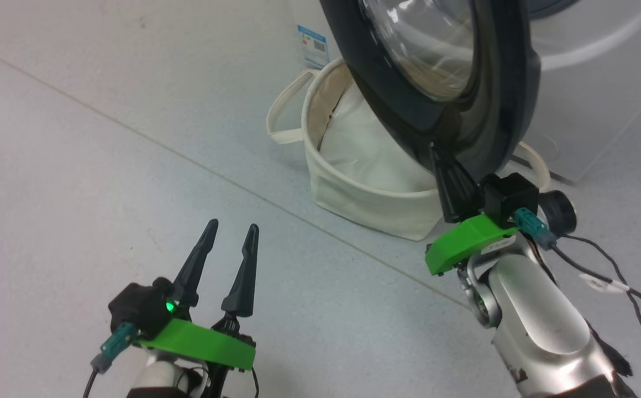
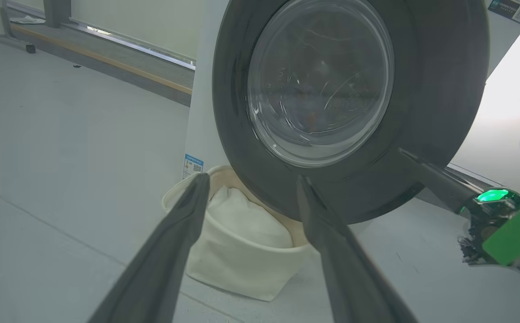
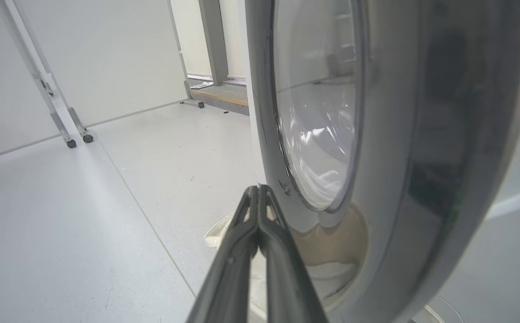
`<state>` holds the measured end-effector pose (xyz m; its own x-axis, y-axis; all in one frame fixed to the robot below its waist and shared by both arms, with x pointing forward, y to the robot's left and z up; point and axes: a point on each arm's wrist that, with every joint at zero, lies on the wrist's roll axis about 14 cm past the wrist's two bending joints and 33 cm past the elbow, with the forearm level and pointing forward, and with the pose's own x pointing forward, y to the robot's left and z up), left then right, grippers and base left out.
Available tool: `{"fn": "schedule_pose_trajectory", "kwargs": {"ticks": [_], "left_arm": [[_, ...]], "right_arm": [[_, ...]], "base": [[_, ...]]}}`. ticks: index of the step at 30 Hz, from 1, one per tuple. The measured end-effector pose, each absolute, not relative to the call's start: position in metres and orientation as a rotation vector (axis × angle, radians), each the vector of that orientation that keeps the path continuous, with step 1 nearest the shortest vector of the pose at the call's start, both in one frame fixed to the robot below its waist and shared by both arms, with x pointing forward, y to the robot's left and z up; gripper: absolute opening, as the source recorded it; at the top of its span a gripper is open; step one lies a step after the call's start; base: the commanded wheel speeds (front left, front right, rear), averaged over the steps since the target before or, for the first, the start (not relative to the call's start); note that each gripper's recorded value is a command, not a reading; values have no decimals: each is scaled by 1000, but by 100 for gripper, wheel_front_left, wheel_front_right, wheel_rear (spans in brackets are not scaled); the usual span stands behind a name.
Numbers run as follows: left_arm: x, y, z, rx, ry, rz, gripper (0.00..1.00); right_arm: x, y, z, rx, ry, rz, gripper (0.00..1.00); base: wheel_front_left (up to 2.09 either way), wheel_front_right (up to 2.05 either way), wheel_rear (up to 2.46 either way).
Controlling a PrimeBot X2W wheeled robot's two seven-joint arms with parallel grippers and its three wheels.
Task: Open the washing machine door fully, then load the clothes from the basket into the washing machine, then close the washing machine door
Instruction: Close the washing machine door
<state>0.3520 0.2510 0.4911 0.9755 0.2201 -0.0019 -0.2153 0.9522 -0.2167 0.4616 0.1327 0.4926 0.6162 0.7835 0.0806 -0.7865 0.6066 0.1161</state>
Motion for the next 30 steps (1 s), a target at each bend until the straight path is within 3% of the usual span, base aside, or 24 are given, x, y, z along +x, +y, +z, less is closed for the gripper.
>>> {"fn": "schedule_pose_trajectory", "kwargs": {"ticks": [24, 30], "left_arm": [[357, 253, 485, -223, 0, 238, 100], [365, 252, 482, -214, 10, 229, 100]], "right_arm": [[545, 66, 500, 194, -65, 597, 0], [586, 26, 502, 292, -67, 426, 0]], "base": [[0, 0, 0], [0, 0, 0]]}}
